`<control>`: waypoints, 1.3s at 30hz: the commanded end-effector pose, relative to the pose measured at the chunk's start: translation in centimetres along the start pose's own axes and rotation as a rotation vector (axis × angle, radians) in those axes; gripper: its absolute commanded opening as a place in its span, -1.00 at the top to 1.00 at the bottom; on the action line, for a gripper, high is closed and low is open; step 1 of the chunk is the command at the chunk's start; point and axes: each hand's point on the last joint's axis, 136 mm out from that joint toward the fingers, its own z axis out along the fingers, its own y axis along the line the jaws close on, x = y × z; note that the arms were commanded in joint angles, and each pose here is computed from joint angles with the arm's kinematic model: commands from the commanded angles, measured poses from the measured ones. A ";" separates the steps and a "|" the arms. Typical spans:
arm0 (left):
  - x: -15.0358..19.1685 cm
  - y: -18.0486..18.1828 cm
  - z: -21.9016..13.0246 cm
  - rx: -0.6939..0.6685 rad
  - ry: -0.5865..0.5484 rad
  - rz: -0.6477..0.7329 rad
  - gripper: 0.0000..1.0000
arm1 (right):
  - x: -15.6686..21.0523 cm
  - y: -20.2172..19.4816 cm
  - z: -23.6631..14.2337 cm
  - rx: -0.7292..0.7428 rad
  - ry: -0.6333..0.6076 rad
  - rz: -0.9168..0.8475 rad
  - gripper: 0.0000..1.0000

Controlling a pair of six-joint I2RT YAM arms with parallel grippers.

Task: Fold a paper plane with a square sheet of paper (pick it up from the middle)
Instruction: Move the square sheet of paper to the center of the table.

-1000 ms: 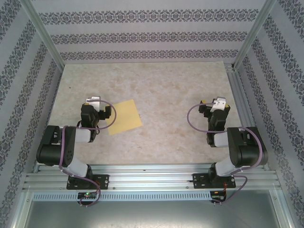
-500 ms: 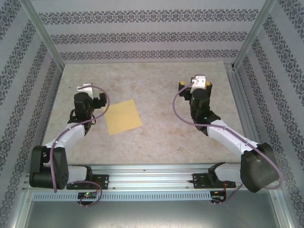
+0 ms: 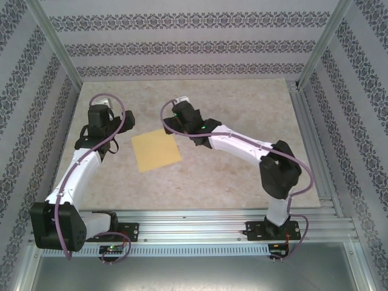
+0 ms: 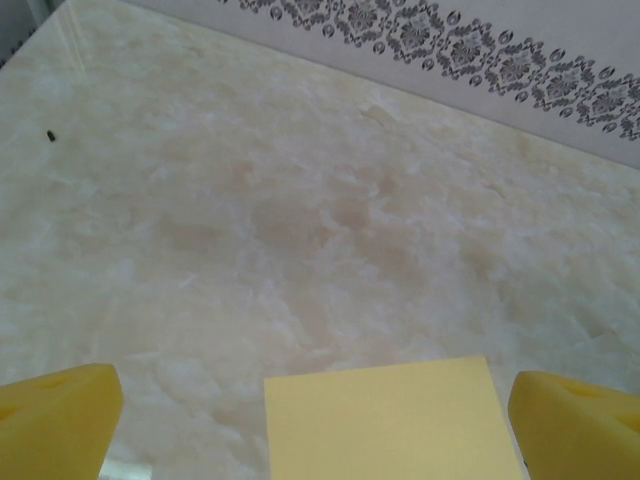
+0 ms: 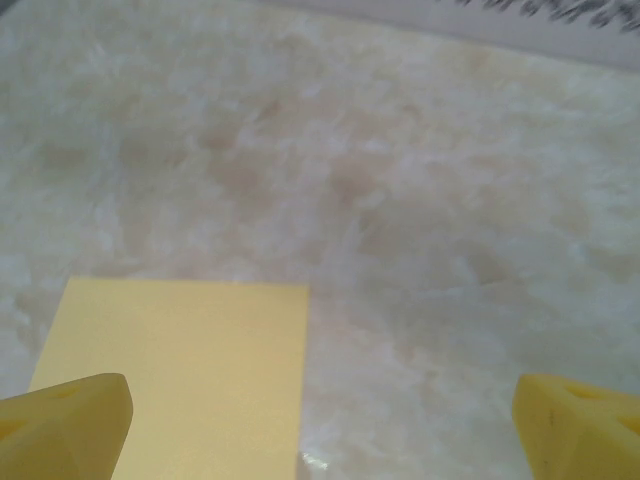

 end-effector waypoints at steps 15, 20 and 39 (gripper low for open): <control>1.3 2.7 -0.7 -0.124 0.088 -0.106 -0.99 | 10.0 7.2 6.1 0.007 0.362 -0.202 -0.83; 1.6 2.8 -0.2 -0.130 0.104 -0.108 -1.00 | 11.9 6.8 6.9 0.015 0.417 -0.238 -0.85; 2.6 2.6 1.0 -0.120 0.157 -0.101 -1.00 | 20.0 -2.3 2.4 0.125 0.670 -0.243 -0.83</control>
